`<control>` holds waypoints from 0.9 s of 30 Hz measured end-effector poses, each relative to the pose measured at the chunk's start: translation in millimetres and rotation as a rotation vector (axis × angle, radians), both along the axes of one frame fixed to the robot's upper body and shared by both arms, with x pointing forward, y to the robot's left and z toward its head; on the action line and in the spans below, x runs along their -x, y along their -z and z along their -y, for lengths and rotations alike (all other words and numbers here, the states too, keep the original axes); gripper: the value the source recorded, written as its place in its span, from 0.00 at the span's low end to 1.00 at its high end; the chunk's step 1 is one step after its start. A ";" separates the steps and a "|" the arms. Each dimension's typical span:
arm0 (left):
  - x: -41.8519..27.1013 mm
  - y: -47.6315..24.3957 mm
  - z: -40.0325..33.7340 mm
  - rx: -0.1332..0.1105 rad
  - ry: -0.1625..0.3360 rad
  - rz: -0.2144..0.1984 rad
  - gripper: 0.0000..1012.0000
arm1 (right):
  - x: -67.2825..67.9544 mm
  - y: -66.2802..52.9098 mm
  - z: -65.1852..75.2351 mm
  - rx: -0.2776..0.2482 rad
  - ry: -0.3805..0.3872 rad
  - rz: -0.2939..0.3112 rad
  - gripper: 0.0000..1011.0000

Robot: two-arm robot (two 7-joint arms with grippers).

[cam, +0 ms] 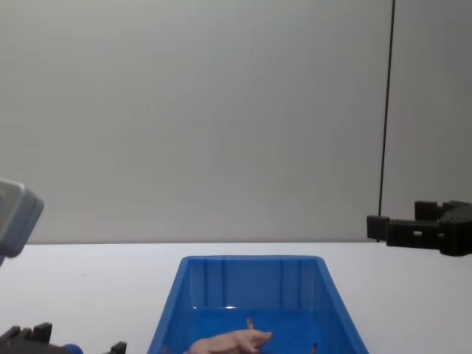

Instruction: Pick up the two dolls from the table and place them into the box.

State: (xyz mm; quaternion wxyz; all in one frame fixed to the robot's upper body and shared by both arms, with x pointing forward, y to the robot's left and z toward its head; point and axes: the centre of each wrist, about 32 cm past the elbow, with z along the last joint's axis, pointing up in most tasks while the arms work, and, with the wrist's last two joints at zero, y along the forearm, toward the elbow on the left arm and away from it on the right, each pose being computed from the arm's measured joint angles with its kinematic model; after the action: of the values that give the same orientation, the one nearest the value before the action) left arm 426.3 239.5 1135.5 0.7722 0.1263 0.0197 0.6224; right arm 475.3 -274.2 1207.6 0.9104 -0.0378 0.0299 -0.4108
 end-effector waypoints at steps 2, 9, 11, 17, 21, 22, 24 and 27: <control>-1.2 3.5 -1.7 0.001 0.004 -0.008 0.99 | 0.1 0.0 0.1 0.000 0.000 0.000 0.99; -6.7 12.9 -6.7 0.001 0.014 -0.032 0.90 | 0.2 0.1 0.2 -0.001 0.000 0.000 0.99; -7.8 14.5 -7.6 0.000 0.016 -0.037 0.85 | 0.2 0.1 0.3 0.000 0.000 0.000 0.99; -10.9 18.8 -10.8 -0.006 0.018 -0.055 0.66 | 0.2 0.1 0.3 0.000 0.000 0.000 0.99; -12.4 19.4 -12.6 -0.010 0.019 -0.056 0.55 | 0.2 0.1 0.3 0.000 0.000 0.000 0.99; -12.7 19.3 -12.9 -0.010 0.019 -0.056 0.54 | 0.2 0.1 0.3 0.000 0.000 0.000 0.99; -13.5 18.6 -13.8 -0.013 0.019 -0.053 0.51 | 0.2 0.1 0.3 0.000 0.000 0.000 0.99; -14.9 17.1 -14.8 -0.016 0.018 -0.047 0.48 | 0.2 0.2 0.3 0.000 0.000 -0.001 0.99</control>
State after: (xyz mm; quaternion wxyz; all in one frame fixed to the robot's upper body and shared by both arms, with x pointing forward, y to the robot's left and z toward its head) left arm 441.2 254.3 1118.4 0.7762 0.1473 0.0316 0.6123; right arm 475.0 -274.5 1207.4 0.9105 -0.0379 0.0302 -0.4108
